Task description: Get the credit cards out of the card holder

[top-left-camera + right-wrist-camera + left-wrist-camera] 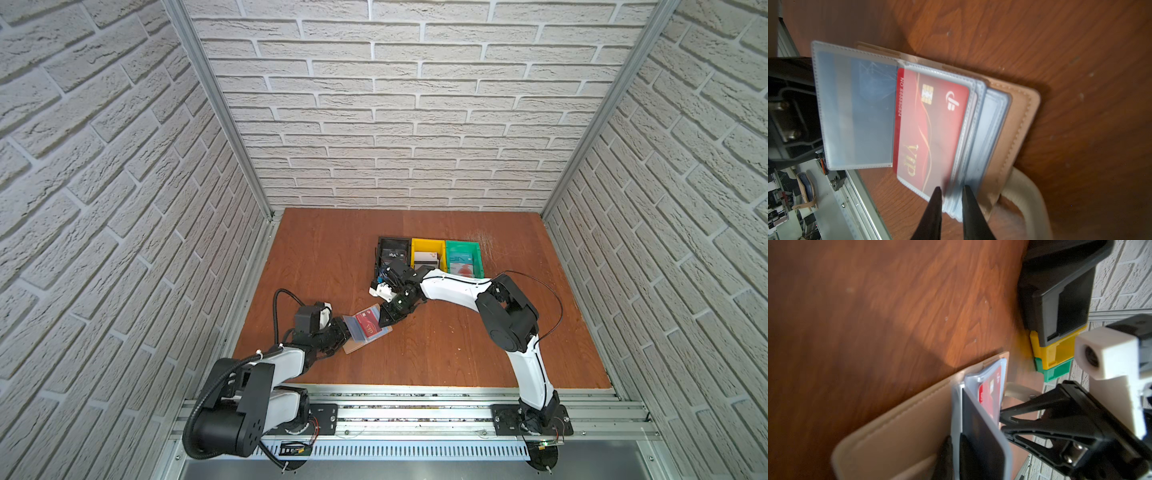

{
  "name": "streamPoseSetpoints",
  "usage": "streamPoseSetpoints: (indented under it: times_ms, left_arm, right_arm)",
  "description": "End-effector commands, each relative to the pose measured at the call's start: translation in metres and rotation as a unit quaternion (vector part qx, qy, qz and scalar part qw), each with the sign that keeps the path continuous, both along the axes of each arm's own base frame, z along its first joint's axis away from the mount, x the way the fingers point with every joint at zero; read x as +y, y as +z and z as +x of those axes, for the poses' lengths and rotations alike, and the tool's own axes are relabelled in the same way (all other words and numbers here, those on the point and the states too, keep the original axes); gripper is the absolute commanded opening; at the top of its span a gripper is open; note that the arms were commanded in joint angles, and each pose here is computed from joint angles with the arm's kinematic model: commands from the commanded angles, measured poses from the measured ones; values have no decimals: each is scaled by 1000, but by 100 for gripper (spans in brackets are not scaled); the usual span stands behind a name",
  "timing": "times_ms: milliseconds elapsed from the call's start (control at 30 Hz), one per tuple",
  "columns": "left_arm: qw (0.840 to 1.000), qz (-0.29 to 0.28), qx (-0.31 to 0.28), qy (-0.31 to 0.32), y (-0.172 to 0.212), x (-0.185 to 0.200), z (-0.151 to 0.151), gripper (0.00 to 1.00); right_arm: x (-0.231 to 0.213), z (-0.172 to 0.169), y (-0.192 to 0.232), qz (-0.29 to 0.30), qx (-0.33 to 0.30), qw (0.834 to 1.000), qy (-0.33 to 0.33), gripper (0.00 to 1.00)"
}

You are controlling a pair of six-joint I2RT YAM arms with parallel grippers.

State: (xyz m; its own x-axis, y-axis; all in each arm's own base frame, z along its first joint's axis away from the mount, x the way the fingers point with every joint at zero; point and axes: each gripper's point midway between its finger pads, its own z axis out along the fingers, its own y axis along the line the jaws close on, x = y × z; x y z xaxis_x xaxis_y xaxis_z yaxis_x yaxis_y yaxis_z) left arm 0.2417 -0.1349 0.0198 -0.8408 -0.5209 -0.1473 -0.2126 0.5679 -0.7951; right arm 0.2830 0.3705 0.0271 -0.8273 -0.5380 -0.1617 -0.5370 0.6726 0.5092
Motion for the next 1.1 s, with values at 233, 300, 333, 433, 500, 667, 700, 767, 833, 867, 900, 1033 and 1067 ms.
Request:
streamPoseSetpoints:
  times_ms: [233,300,333,433,500,667,700,767,833,867,900,1033,1067]
  left_arm:
    - [998,-23,-58,-20,31,-17,27,10]
    - [998,-18,-60,-21,34,-16,26,10]
    - [998,-15,-61,-21,35,-16,26,10]
    - [998,-14,-65,-22,40,-17,27,10]
    - [997,-10,-68,-25,42,-18,28,11]
    - [998,-7,-59,-26,32,-19,26,10]
    - [998,-7,-56,-27,29,-19,25,10]
    - [999,-3,-49,-23,23,-17,22,10]
    - [999,-2,-46,-23,20,-17,19,10]
    - [999,-2,-45,-23,19,-16,18,10]
    - [999,-2,-45,-22,18,-15,17,10]
    - [999,-2,-48,-23,21,-16,16,11]
    - [999,-1,-50,-23,21,-15,17,12]
  right_arm:
    - [-7,-1,18,-19,-22,1000,10,22]
    - [-6,-1,17,-19,-22,1000,9,22]
    - [-6,0,16,-19,-21,1000,9,22]
    - [-6,-1,15,-20,-19,1000,9,22]
    - [-6,0,15,-19,-19,1000,9,22]
    - [-6,1,19,-15,-24,1000,10,22]
    - [-5,1,23,-13,-28,999,10,22]
    - [-3,2,31,-5,-32,999,12,22]
    - [1,3,39,8,-34,999,16,22]
    - [4,3,42,14,-33,999,17,21]
    - [7,5,44,19,-34,999,17,20]
    - [18,10,48,36,-31,999,19,19]
    - [20,11,47,38,-27,999,19,18]
